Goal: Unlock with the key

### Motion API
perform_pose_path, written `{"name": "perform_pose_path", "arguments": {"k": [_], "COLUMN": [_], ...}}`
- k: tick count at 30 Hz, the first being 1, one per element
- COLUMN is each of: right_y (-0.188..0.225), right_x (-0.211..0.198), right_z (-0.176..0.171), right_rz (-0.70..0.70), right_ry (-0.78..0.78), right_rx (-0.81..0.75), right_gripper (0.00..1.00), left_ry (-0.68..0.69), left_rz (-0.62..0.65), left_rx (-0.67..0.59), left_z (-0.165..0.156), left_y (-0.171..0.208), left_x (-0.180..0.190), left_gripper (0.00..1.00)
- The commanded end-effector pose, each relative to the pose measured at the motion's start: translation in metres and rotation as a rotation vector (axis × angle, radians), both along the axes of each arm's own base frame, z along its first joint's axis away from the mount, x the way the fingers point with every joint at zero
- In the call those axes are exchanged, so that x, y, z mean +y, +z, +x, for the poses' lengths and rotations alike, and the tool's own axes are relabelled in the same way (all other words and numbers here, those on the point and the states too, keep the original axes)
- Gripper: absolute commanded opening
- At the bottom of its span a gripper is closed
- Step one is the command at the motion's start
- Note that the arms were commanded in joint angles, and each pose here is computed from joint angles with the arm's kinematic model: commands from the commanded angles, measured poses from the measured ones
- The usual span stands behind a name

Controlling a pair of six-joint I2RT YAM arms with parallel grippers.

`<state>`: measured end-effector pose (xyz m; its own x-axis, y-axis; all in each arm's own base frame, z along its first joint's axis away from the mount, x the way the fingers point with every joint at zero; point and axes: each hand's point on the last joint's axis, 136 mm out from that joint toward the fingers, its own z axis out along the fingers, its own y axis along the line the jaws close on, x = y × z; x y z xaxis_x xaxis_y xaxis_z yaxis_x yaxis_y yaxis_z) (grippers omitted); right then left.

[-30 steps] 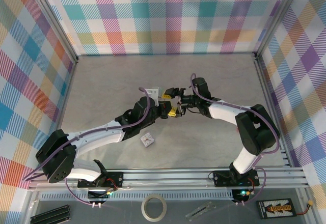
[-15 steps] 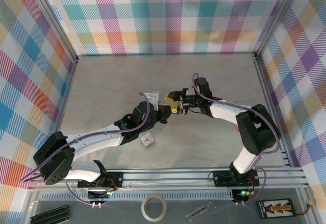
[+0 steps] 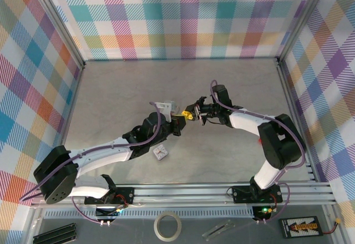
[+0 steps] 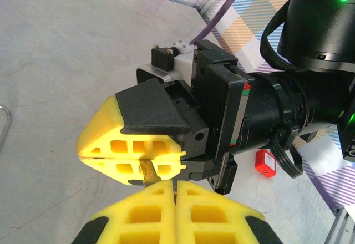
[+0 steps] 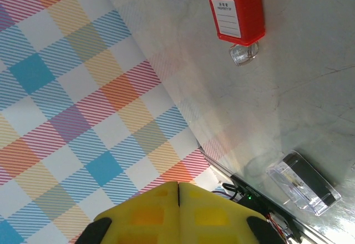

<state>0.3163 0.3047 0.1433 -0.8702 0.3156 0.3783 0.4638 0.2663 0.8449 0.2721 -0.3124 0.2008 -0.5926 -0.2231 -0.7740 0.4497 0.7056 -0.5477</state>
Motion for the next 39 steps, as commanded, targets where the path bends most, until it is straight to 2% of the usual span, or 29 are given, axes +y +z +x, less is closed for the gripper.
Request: {"name": "perform_pose_path", "arguments": {"k": [1,2,3,4,7,9,13,17,22,30,39], "right_y": [0.013,0.014,0.017,0.021,0.038,0.058,0.095,0.114,0.120,0.122,0.121], "right_x": [-0.005,-0.008,-0.011,-0.015,-0.034,-0.038,-0.042,-0.040,-0.040,-0.042,-0.039], "right_z": [-0.003,-0.002,0.000,0.004,0.019,0.026,0.033,0.035,0.031,0.026,0.026], "right_rz": [0.004,-0.001,-0.005,-0.012,-0.100,-0.118,-0.095,-0.043,-0.025,-0.024,0.003], "right_ry": [0.009,0.008,0.000,-0.011,-0.047,-0.059,-0.106,-0.127,-0.139,-0.146,-0.146], "right_rx": [-0.050,-0.067,-0.091,-0.137,-0.338,-0.490,-0.675,-0.703,-0.702,-0.696,-0.667], "right_gripper": [0.00,0.00,0.00,0.00,0.00,0.00,0.00,0.00,0.00,0.00,0.00], "left_ry": [0.006,0.035,0.071,0.112,0.118,0.091,0.038,-0.022,-0.033,-0.002,-0.022], "left_rz": [-0.014,-0.026,-0.044,-0.073,-0.232,-0.329,-0.499,-0.633,-0.763,-0.866,-0.926], "left_rx": [-0.012,0.012,0.043,0.091,0.223,0.287,0.375,0.374,0.323,0.263,0.239], "left_z": [-0.003,-0.003,-0.003,-0.003,-0.009,-0.012,-0.013,-0.007,0.005,0.018,0.029], "left_y": [0.004,0.003,0.003,0.001,0.010,0.019,0.033,0.051,0.061,0.069,0.069], "left_x": [0.000,0.006,0.013,0.021,0.024,0.016,-0.003,-0.021,-0.028,-0.024,-0.029], "left_gripper": [0.31,0.55,0.70,0.80,0.89,0.91,0.91,0.87,0.79,0.72,0.50]}}
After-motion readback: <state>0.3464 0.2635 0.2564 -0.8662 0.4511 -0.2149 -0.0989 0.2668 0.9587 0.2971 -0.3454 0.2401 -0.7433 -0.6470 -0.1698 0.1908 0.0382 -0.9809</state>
